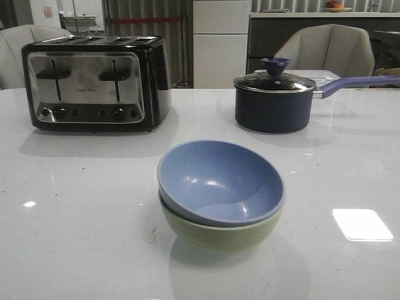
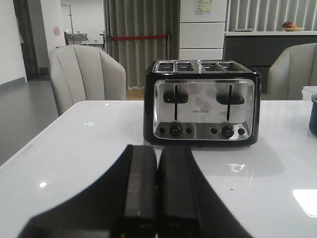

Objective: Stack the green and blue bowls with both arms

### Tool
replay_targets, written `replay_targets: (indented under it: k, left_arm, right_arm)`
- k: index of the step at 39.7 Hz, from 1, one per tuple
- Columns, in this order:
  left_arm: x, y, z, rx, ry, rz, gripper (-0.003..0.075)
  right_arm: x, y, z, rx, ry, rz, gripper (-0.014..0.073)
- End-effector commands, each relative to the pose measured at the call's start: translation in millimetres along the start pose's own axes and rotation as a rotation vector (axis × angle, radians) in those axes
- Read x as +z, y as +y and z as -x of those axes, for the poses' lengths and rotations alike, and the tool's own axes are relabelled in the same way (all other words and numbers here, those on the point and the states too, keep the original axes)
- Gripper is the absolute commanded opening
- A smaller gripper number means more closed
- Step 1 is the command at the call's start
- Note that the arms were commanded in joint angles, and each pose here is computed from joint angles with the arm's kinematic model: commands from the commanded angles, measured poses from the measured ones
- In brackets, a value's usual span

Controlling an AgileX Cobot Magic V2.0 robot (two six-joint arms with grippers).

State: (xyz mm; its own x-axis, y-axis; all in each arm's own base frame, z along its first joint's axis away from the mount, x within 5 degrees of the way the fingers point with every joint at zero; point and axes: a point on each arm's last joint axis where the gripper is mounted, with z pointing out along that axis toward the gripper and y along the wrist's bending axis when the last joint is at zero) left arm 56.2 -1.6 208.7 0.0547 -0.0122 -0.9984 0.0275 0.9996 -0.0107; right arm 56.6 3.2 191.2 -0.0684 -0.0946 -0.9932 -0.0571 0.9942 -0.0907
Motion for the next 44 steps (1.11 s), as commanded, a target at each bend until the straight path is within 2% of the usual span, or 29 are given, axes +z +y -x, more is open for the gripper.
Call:
replay_targets:
  k: [1,4,9,44]
  left_arm:
    - [-1.7,0.4,7.5,-0.009,-0.104,0.004,0.0098]
    - [-1.7,0.4,7.5,-0.009,-0.104,0.004,0.0098]
    - [-1.7,0.4,7.5,-0.009,-0.104,0.004,0.0098]
    - [-1.7,0.4,7.5,-0.009,-0.104,0.004,0.0098]
  right_arm:
    - [-3.0,-2.6,15.2,0.059,-0.165,-0.027,0.0028]
    - [-3.4,-3.5,17.4,0.126,-0.191,-0.035,0.0028]
    - [-3.6,-4.5,17.9,0.161,-0.198,-0.048,0.0028]
    - [-3.5,-4.6,17.5,0.162,-0.194,-0.05,0.0028]
